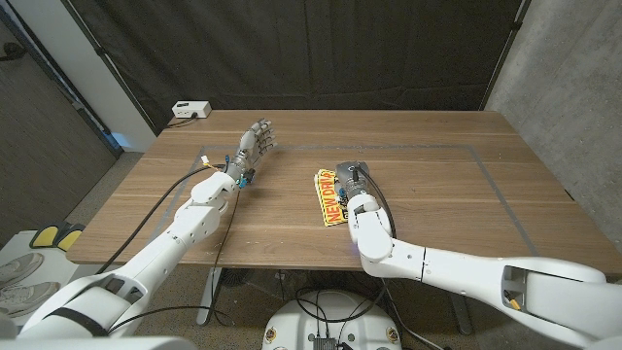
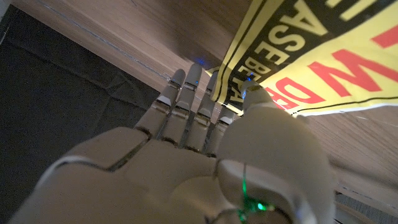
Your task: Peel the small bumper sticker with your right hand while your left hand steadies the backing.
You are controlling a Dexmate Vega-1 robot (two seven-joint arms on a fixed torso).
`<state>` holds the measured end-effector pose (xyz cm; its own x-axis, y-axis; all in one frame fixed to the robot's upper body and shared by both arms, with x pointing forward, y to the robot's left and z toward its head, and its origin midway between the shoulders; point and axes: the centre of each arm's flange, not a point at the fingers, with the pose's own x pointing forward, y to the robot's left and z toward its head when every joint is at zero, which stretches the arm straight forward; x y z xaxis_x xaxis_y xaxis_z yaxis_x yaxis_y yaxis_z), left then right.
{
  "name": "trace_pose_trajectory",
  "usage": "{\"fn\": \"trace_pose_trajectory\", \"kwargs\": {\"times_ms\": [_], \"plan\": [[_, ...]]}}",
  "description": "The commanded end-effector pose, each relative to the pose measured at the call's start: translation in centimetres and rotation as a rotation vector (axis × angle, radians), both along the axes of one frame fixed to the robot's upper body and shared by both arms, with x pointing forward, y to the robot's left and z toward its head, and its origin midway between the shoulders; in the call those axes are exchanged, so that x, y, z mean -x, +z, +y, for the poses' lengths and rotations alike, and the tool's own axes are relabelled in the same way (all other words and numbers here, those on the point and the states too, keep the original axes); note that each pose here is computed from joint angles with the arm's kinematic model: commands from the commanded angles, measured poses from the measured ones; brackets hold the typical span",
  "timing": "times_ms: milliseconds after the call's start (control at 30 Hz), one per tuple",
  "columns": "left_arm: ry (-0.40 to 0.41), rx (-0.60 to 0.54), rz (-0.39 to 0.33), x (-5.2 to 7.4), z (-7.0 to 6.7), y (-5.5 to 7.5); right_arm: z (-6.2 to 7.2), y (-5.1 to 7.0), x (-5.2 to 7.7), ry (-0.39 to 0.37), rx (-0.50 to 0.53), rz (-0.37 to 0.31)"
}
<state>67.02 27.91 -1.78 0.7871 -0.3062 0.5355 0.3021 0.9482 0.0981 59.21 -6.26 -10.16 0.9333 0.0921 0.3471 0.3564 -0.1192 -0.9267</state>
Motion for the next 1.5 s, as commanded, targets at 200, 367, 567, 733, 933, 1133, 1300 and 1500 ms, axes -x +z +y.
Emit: {"fn": "trace_pose_trajectory", "kwargs": {"times_ms": [200, 367, 567, 733, 933, 1133, 1300, 1500], "plan": [[-0.067, -0.106, 0.026, -0.8, -0.5, 0.6, -1.3, 0.7, 2.6, 0.167, -0.358, -0.643], [-0.102, -0.135, 0.02, -0.9, -0.8, 1.0, -1.2, 0.9, 2.8, 0.2, -0.414, -0.73], [-0.109, -0.139, 0.028, -1.0, -1.0, 1.0, -1.1, 1.4, 3.2, 0.22, -0.415, -0.785], [-0.123, -0.172, 0.026, -0.9, -1.3, 1.2, -1.2, 1.8, 3.6, 0.229, -0.429, -0.836], [-0.163, -0.228, 0.023, -0.7, -1.6, 2.0, -1.5, 1.7, 3.9, 0.24, -0.435, -0.885], [-0.246, -0.283, 0.018, -0.4, -2.4, 3.0, -1.1, 1.2, 4.2, 0.224, -0.353, -0.931], [-0.335, -0.289, -0.014, -0.1, -3.6, 3.8, -0.8, 1.1, 4.4, 0.214, -0.31, -0.95], [-0.414, -0.268, -0.052, 0.3, -5.1, 4.6, -0.5, 0.9, 4.3, 0.231, -0.252, -0.962]]}}
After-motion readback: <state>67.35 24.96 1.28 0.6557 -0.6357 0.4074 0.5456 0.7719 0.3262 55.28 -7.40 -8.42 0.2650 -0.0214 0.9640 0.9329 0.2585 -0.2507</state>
